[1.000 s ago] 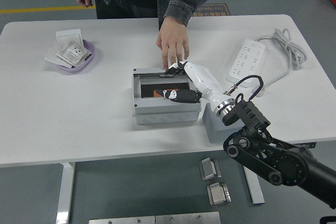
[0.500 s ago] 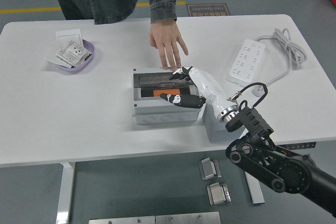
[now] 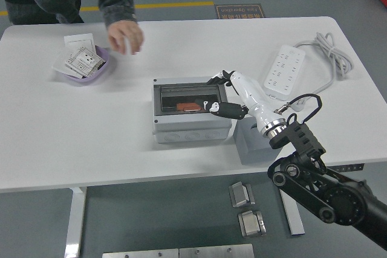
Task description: Pick up the cylinder from the cube,place it in the box,flap close box
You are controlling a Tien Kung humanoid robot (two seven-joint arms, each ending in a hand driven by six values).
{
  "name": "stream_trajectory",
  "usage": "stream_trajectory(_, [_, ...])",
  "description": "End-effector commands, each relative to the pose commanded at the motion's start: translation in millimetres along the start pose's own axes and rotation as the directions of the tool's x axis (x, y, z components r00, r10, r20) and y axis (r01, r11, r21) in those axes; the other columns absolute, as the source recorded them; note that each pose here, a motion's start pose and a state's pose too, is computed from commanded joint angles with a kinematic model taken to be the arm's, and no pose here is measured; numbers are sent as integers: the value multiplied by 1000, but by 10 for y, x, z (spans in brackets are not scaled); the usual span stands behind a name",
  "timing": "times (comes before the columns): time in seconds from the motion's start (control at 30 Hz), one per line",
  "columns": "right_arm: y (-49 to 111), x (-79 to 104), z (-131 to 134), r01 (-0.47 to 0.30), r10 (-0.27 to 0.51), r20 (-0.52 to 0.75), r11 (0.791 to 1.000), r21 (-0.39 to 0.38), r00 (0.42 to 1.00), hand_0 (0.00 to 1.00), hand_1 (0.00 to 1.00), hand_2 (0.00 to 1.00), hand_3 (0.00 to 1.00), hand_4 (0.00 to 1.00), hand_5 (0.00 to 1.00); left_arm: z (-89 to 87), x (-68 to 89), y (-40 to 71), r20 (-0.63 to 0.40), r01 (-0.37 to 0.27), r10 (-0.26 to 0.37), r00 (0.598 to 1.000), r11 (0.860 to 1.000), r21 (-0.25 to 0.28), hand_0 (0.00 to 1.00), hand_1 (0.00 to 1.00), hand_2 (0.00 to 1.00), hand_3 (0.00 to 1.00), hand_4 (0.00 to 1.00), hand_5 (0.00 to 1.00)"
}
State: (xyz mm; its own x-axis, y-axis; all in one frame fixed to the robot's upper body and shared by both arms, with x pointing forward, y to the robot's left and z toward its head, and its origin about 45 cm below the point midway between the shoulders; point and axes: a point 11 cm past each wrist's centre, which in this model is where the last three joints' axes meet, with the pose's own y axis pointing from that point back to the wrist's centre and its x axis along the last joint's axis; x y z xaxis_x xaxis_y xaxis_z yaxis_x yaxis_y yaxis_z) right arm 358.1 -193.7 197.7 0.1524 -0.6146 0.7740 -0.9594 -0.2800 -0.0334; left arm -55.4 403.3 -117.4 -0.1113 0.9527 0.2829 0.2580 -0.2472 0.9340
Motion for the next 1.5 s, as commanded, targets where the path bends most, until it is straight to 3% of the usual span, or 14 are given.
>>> stream_trajectory(0.33, [358, 304, 379, -171, 182, 148, 982, -84, 972, 622, 628, 614, 585, 948, 540, -33, 17, -6, -4, -3, 3, 1000, 1000, 7, 641, 642, 525, 620, 688, 323])
stream_trajectory(0.7, [803, 693, 821, -371, 417, 389, 909, -190, 822, 600, 562, 573, 560, 943, 558, -53, 50, -10, -6, -9, 9, 1000, 1000, 9, 641, 642, 525, 617, 687, 319])
stream_trajectory(0.83, [858, 889, 877, -442, 483, 453, 874, -201, 749, 603, 560, 564, 546, 947, 574, -56, 69, -11, -6, -12, 12, 1000, 1000, 9, 641, 642, 525, 617, 686, 317])
stream_trajectory(1.07, [899, 998, 872, -492, 527, 537, 842, -222, 659, 610, 565, 562, 543, 956, 576, -87, 86, -17, -5, -16, 16, 1000, 1000, 13, 641, 642, 525, 616, 687, 317])
stream_trajectory(1.5, [909, 1116, 863, -531, 557, 538, 818, -222, 632, 606, 562, 561, 542, 949, 584, -42, 81, -9, -12, -13, 13, 1000, 1000, 2, 641, 642, 525, 617, 687, 316])
